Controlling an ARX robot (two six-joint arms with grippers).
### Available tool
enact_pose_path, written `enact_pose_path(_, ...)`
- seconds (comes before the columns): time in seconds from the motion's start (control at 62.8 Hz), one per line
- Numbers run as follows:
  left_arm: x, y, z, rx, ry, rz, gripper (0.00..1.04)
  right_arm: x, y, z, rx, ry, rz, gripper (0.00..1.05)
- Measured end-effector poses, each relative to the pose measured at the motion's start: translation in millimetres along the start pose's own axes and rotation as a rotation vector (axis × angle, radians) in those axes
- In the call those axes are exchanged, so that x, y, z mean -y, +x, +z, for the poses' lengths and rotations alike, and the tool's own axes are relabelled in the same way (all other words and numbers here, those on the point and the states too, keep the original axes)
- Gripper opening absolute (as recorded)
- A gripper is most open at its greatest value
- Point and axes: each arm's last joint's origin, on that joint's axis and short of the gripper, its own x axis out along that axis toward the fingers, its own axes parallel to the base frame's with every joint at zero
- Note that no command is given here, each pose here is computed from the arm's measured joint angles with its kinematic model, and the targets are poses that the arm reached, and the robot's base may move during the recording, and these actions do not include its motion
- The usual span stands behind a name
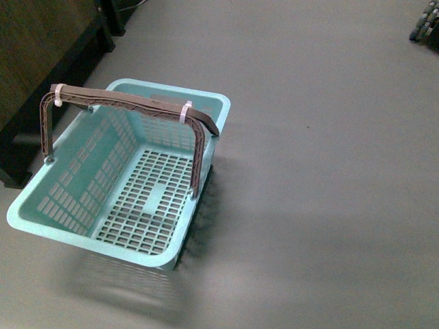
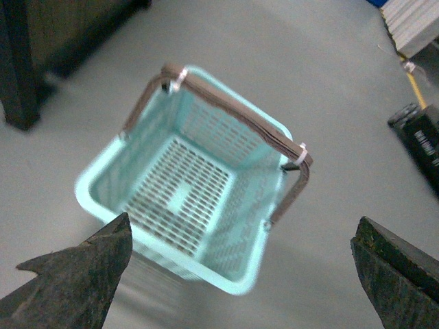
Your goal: Pick mango and avocado into basket
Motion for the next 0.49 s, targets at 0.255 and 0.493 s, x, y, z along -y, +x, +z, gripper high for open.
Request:
enact_pose_path(0.255, -4, 53, 29, -0.001, -0.582, 0.034, 0.96, 0, 0, 0, 0.000, 0.000, 0.000, 0.96)
enact_pose_path(0.493, -7, 148, 32, 0.000, -0.796, 0.150, 0.96, 0, 0, 0, 0.000, 0.000, 0.000, 0.96)
